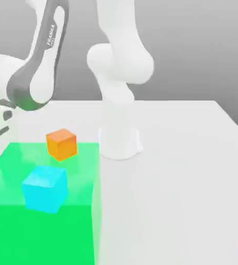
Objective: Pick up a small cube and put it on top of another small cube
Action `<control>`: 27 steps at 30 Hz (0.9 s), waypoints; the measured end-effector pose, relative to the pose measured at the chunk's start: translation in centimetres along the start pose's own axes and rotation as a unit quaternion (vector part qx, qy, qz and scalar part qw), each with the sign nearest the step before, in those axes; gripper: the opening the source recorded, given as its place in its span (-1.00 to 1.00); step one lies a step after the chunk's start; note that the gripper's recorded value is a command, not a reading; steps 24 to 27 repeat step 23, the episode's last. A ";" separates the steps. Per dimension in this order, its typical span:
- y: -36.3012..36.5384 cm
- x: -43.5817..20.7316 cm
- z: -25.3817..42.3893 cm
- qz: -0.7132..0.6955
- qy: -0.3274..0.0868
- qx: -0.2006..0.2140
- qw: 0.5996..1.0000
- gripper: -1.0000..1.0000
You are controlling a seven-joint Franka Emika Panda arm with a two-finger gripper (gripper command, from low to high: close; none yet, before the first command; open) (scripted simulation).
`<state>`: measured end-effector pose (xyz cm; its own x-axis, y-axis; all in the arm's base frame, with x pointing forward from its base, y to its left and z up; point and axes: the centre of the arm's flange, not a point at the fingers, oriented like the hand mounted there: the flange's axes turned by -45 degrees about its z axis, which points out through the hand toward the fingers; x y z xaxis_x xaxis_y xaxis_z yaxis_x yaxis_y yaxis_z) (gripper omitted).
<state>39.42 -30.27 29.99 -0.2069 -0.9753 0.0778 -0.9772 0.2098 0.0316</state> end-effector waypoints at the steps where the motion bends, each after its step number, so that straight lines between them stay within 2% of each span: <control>1: -1.2 -0.9 -1.7 -0.024 0.004 0.001 1.000 -1.00; 6: -6.2 -7.4 -10.6 -0.079 0.005 0.011 0.997 -1.00; 10: -8.8 -18.8 -18.0 -0.119 -0.018 0.021 0.993 -1.00; 12: -9.2 -20.0 -18.1 -0.099 -0.033 0.021 0.994 -1.00; 14: -9.4 -19.5 -15.4 -0.085 -0.037 0.020 0.995 -1.00; 15: -9.4 -19.3 -13.9 -0.080 -0.037 0.020 0.996 1.00; 27: -9.4 -17.9 -14.6 -0.067 -0.038 0.018 0.997 1.00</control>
